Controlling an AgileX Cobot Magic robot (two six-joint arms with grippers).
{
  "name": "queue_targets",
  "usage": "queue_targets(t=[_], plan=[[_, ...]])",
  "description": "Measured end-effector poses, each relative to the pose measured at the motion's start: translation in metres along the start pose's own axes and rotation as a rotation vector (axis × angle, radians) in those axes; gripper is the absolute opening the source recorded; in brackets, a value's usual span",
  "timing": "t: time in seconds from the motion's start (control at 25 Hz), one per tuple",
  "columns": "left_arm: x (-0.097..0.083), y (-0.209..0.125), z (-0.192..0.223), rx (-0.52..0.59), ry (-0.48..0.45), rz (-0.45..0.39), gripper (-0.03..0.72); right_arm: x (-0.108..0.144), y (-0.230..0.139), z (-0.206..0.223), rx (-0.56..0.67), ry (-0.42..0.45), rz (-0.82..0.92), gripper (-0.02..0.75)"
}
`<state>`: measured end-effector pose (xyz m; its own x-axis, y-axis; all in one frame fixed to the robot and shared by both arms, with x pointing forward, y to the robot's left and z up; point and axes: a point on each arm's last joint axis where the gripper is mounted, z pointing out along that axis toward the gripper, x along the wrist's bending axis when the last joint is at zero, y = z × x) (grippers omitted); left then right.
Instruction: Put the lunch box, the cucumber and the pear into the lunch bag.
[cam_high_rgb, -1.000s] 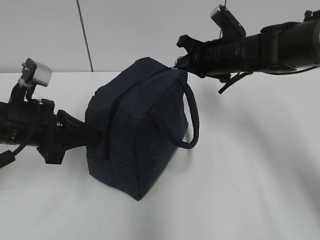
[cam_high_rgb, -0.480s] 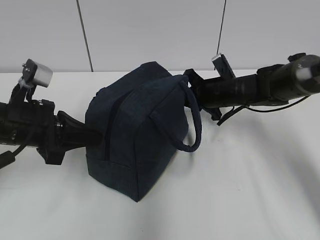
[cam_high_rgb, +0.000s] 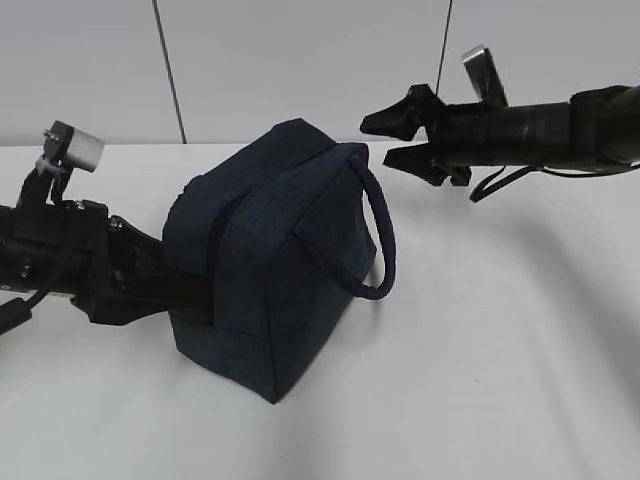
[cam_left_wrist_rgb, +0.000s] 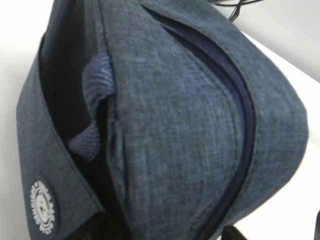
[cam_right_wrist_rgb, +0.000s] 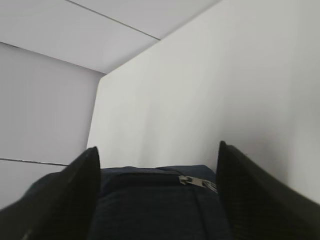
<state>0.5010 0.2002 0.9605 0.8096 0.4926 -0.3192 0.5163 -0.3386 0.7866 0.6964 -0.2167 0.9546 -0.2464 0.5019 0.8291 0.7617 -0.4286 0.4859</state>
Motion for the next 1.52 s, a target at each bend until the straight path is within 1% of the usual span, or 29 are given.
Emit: queue_targets(t=[0.12, 0.2, 0.28, 0.32, 0.4, 0.48, 0.52, 0.6, 0.64, 0.68, 0.72, 0.76, 0.84, 0.88, 0.92, 1.0, 1.04, 1.08, 1.12, 1.24, 1.36, 1.44, 1.52], plan=[[-0.005, 0.004, -0.01, 0.021, 0.031, 0.026, 0.43, 0.009, 0.015, -0.021, -0.017, 0.067, -0.038, 0.561], [-0.008, 0.007, -0.02, 0.033, 0.057, 0.032, 0.429, 0.02, 0.019, -0.034, 0.014, 0.13, -0.083, 0.554], [-0.014, 0.011, -0.031, 0.047, 0.092, 0.035, 0.423, 0.03, 0.016, -0.043, 0.09, 0.156, -0.143, 0.515], [-0.017, 0.012, -0.035, 0.056, 0.11, 0.021, 0.421, 0.035, 0.013, -0.047, 0.15, 0.153, -0.183, 0.486], [-0.023, 0.014, -0.046, 0.086, 0.157, 0.013, 0.419, 0.047, 0.003, -0.052, 0.277, 0.12, -0.266, 0.44], [-0.029, 0.015, -0.056, 0.115, 0.216, -0.024, 0.41, 0.059, -0.005, -0.06, 0.389, 0.047, -0.298, 0.421], [-0.031, 0.015, -0.061, 0.128, 0.247, -0.032, 0.399, 0.064, -0.008, -0.066, 0.439, -0.009, -0.303, 0.415], [-0.037, 0.017, -0.071, 0.123, 0.31, -0.098, 0.369, 0.076, -0.012, -0.08, 0.532, -0.14, -0.316, 0.4], [-0.04, 0.019, -0.077, 0.115, 0.336, -0.126, 0.359, 0.08, -0.014, -0.085, 0.559, -0.19, -0.322, 0.391], [-0.044, 0.02, -0.082, 0.106, 0.354, -0.14, 0.351, 0.085, -0.017, -0.096, 0.61, -0.297, -0.348, 0.367], [-0.048, 0.021, -0.086, 0.095, 0.369, -0.16, 0.347, 0.09, -0.017, -0.103, 0.617, -0.356, -0.352, 0.35], [-0.052, 0.022, -0.09, 0.078, 0.384, -0.176, 0.345, 0.097, -0.019, -0.112, 0.629, -0.44, -0.371, 0.333], [-0.061, 0.024, -0.1, 0.056, 0.419, -0.193, 0.34, 0.109, -0.026, -0.128, 0.624, -0.541, -0.383, 0.312], [-0.064, 0.024, -0.104, 0.048, 0.438, -0.214, 0.334, 0.114, -0.031, -0.138, 0.605, -0.586, -0.384, 0.306], [-0.068, 0.024, -0.11, 0.043, 0.463, -0.226, 0.326, 0.119, -0.033, -0.145, 0.588, -0.608, -0.392, 0.304], [-0.076, 0.023, -0.119, 0.037, 0.507, -0.233, 0.312, 0.125, -0.05, -0.167, 0.526, -0.671, -0.377, 0.295], [-0.079, 0.023, -0.123, 0.031, 0.522, -0.245, 0.304, 0.128, -0.059, -0.176, 0.505, -0.689, -0.378, 0.291], [-0.084, 0.022, -0.128, 0.025, 0.534, -0.244, 0.3, 0.136, -0.065, -0.186, 0.476, -0.692, -0.395, 0.29], [-0.089, 0.021, -0.132, 0.016, 0.542, -0.251, 0.297, 0.131, -0.079, -0.194, 0.487, -0.712, -0.386, 0.287], [-0.104, 0.019, -0.144, -0.015, 0.572, -0.256, 0.294, 0.133, -0.105, -0.22, 0.463, -0.765, -0.405, 0.286], [-0.12, 0.013, -0.158, -0.03, 0.612, -0.285, 0.294, 0.136, -0.127, -0.246, 0.416, -0.836, -0.439, 0.286], [-0.131, 0.007, -0.166, -0.029, 0.637, -0.297, 0.294, 0.143, -0.143, -0.265, 0.353, -0.856, -0.458, 0.285], [-0.143, 0.001, -0.175, -0.049, 0.663, -0.3, 0.293, 0.149, -0.159, -0.28, 0.265, -0.848, -0.461, 0.285]])
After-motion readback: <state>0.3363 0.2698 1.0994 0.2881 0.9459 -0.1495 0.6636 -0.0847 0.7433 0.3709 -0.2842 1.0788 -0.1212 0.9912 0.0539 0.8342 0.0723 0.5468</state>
